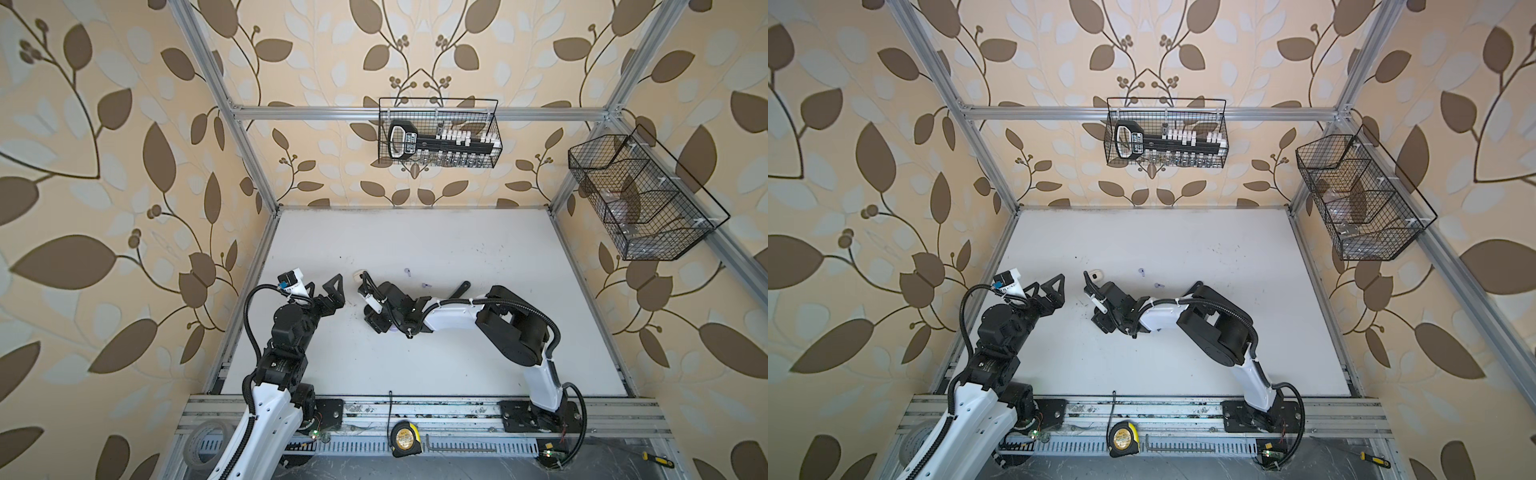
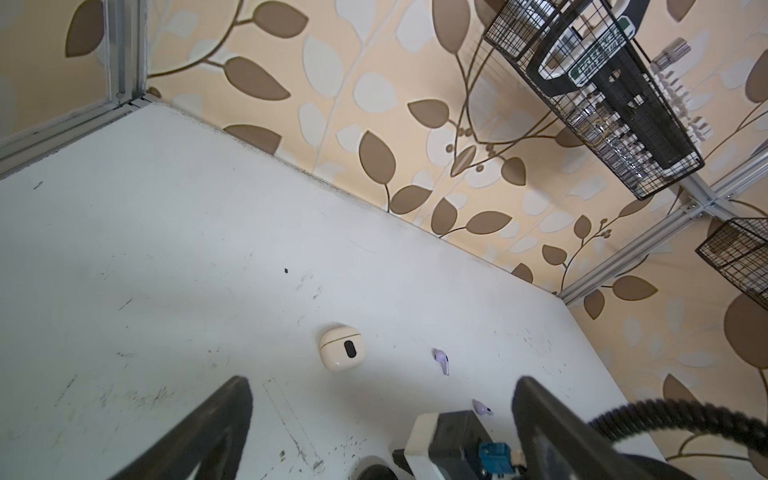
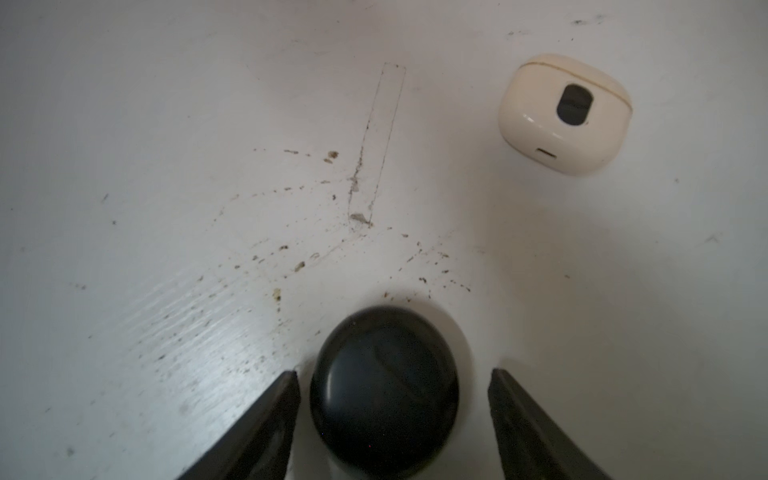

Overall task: Insert the wireless bluetooth earbuds into the charging case
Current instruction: 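Lower the right gripper and close it on the black round case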

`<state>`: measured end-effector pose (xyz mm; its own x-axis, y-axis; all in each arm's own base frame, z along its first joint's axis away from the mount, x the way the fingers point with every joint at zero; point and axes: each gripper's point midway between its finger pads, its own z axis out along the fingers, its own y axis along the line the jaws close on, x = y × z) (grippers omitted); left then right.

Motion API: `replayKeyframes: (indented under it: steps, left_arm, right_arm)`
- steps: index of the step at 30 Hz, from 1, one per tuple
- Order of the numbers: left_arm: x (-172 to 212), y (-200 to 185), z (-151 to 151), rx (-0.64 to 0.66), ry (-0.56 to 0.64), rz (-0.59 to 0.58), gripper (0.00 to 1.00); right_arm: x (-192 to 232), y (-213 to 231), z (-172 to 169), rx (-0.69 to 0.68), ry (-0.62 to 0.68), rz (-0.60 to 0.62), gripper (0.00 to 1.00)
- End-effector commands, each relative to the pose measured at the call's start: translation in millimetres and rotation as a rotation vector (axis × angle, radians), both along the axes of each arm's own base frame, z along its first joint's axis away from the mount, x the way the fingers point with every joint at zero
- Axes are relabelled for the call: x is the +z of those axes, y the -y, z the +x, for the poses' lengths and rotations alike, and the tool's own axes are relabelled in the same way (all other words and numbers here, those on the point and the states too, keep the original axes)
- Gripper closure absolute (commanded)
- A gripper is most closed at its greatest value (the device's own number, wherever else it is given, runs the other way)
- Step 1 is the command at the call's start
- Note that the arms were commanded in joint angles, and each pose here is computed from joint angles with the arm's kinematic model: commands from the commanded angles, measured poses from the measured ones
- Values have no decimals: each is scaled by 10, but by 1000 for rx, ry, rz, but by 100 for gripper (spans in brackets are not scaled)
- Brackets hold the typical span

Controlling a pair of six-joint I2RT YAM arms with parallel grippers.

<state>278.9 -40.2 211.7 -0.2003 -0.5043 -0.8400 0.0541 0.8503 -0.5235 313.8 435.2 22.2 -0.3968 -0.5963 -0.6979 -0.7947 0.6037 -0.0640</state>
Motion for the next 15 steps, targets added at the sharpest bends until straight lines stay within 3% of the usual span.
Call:
replayKeyframes:
  steps: [1, 15]
  left_arm:
    - [22, -70, 15, 33, 17, 7, 1]
    - [19, -83, 12, 41, 17, 7, 1]
  right_arm:
    - [-161, -82, -84, 66, -46, -21, 26]
    - [-126, -124, -360, 110, -56, -3, 29]
